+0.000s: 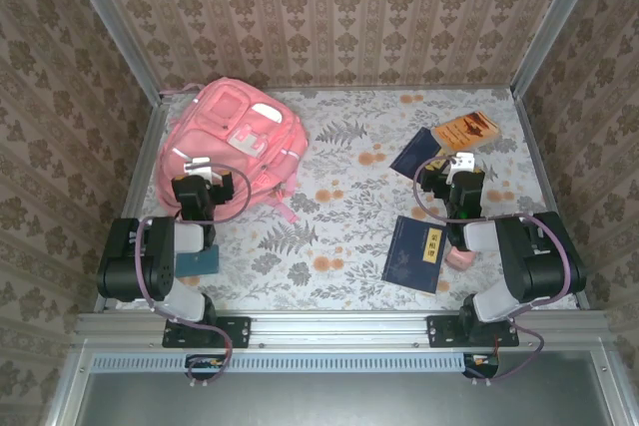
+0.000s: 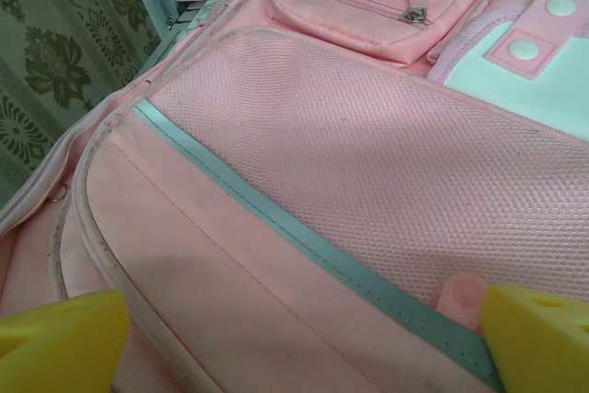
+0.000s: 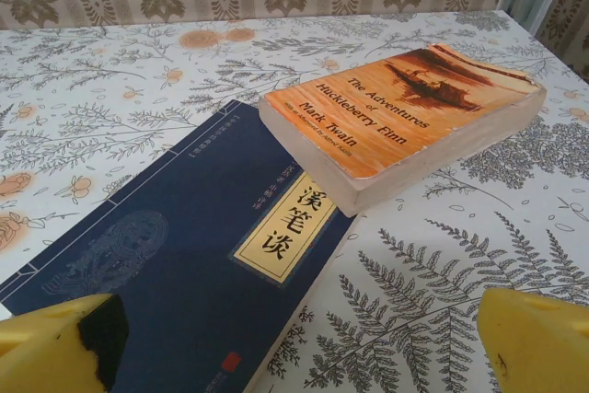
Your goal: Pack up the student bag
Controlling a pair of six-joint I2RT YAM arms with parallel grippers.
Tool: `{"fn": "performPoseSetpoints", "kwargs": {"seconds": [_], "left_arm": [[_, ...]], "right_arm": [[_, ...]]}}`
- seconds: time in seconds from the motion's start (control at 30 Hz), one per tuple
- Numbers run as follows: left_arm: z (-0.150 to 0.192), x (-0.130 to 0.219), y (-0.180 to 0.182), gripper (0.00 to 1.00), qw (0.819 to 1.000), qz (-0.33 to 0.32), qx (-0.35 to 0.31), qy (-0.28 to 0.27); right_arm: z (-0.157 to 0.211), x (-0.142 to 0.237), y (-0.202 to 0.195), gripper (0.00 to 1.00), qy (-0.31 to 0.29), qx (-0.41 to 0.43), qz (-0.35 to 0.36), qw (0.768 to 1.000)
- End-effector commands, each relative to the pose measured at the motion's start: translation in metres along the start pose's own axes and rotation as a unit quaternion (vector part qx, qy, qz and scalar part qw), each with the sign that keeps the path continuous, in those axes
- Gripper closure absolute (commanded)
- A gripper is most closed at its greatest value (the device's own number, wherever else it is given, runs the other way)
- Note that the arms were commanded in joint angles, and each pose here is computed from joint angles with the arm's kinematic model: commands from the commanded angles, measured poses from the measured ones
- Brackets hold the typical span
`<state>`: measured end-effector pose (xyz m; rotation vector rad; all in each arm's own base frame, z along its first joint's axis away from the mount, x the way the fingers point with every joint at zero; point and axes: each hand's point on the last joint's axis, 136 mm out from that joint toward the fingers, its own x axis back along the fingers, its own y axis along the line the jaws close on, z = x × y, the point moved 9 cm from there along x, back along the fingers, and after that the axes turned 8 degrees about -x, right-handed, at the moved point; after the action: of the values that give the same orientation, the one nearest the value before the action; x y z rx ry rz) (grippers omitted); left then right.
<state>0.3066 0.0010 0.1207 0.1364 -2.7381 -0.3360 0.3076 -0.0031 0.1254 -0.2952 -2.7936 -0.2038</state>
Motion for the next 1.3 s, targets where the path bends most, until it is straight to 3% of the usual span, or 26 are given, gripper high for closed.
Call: {"fn": "performPoseSetpoints", "kwargs": {"seconds": [0.0,0.77,1.03,1.13,1.27], "left_arm": [[-0.008,-0.003,-0.001,0.0,1.0,0.005,-0.002,-0.013],[-0.008,-0.004,-0.001,0.0,1.0,0.025,-0.002,-0.015],[-0.038,0.018,0.014,0.0,1.0,-0.003,0.009,-0.006],[-0.058,0.036,0.021,0.0,0.999,-0.014,0.03,0.012],[-0.086,0.062,0.03,0.0,0.994,-0.011,0.093,0.053]], "right_arm": [[-0.005,-0.003,0.002,0.0,-0.004,-0.001,-0.007,1.0],[-0.006,-0.002,0.002,0.01,-0.007,-0.001,-0.007,1.0],[-0.063,0.027,0.008,0.0,0.002,-0.01,0.008,1.0],[-0.081,0.044,0.006,0.0,0.013,-0.07,0.023,0.997],[-0.103,0.066,0.002,0.0,0.083,-0.156,0.072,0.982]]}}
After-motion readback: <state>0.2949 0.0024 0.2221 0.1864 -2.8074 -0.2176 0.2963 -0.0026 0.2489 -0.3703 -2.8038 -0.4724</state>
